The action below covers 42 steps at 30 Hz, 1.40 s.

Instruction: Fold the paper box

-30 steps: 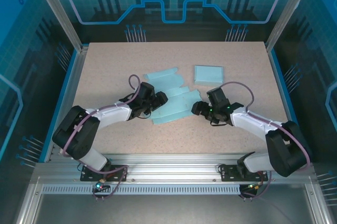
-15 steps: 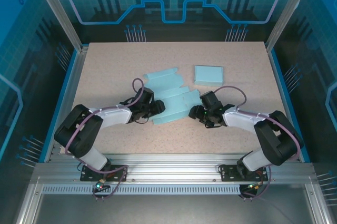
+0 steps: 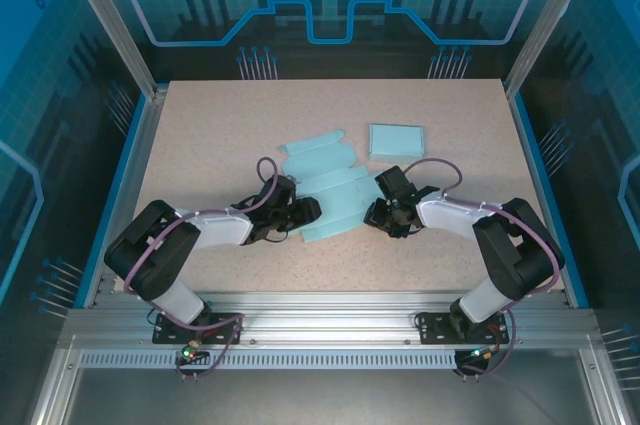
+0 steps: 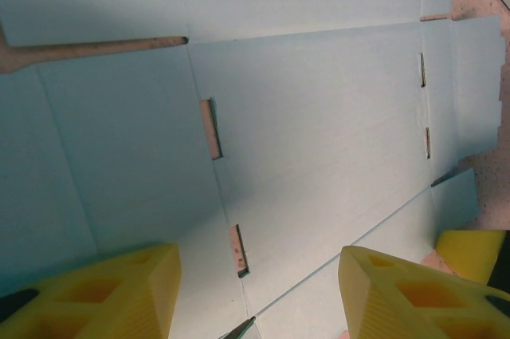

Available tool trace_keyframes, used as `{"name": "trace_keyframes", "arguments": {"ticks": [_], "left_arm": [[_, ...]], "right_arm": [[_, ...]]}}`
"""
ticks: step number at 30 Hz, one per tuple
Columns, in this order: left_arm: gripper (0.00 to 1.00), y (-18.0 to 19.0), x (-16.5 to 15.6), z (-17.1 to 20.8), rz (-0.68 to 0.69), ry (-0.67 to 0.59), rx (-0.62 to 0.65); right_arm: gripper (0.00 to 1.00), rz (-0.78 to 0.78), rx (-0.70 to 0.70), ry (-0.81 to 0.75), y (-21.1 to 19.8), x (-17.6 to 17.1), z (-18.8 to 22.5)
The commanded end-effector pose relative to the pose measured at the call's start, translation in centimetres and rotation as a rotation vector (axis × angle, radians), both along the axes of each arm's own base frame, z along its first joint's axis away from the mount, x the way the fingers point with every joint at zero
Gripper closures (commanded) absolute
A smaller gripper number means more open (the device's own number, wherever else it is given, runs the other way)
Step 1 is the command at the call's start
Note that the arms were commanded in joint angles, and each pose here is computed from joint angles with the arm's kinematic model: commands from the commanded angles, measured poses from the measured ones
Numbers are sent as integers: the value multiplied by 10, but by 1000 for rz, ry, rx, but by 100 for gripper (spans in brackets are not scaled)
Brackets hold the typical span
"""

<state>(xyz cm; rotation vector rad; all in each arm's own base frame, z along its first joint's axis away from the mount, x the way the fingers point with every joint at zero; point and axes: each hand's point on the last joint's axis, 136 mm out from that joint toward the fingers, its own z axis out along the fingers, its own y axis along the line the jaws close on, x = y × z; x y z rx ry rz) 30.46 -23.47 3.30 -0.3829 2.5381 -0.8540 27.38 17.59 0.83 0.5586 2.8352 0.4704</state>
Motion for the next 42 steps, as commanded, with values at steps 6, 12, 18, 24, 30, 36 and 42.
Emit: {"name": "trace_keyframes", "arguments": {"ticks": [6,12,18,24,30,36,42], "left_arm": [[43,9,-14,-13,28,58,31],[44,21,-12,-11,69,69,34],[44,34,-12,-7,93,71,45],[44,35,-13,-7,93,76,41],[44,35,-14,-8,104,83,31],[44,35,-13,-7,106,84,34],[43,35,-12,-6,111,83,25]], "right_arm": [[52,119,270,-334,69,73,27],[52,102,217,-356,56,72,32],[53,80,175,-352,45,77,31],[56,94,152,-346,45,78,32],[56,115,18,-338,36,67,56],[49,122,-31,-301,28,63,65],[45,106,-6,-259,26,65,49]]}}
